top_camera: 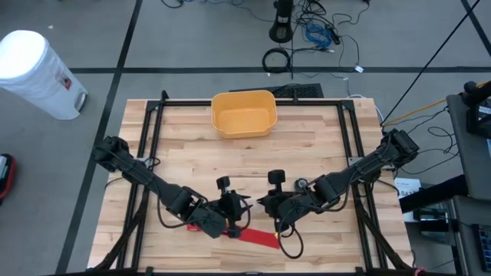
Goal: Roll bandage
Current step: Put the green bandage into the transparent zip bag
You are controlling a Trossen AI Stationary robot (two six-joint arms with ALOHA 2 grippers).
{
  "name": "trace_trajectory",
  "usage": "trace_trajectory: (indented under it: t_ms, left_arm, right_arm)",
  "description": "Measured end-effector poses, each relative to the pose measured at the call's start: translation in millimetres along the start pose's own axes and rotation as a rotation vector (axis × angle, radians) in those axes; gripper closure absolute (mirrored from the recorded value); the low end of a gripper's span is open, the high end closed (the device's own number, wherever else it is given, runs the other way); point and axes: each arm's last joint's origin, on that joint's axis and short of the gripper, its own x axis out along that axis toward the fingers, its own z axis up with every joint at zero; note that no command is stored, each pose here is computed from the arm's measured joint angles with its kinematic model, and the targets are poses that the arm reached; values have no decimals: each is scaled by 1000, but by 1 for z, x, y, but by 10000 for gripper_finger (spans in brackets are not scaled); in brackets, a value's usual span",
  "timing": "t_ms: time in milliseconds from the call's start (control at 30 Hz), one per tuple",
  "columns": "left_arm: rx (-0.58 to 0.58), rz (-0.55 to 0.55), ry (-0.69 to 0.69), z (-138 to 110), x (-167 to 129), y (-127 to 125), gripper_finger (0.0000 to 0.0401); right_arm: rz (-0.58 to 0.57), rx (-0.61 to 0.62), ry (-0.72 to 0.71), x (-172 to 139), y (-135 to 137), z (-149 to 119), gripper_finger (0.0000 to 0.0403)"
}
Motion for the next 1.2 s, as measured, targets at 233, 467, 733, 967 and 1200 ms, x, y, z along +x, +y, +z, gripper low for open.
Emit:
trace_trajectory:
  t_ms: [233, 467, 733, 967, 1200]
  left_arm:
    - [3, 41, 23, -4, 3, 3, 282]
    - [31, 45, 52, -7, 2, 4, 358]
    - [39, 25, 61, -7, 2, 3, 396]
    - [41, 30, 62, -8, 2, 4, 398]
    - [66, 106, 65, -10, 2, 7, 399]
  right_arm:
    - [3, -3, -2, -1, 1, 0, 403]
    - [8, -19, -7, -2, 4, 0, 403]
    - [6, -30, -7, -2, 4, 0, 403]
    - [-92, -87, -28, -10, 11, 1, 378]
    - [-99, -120, -111, -33, 22, 20, 330]
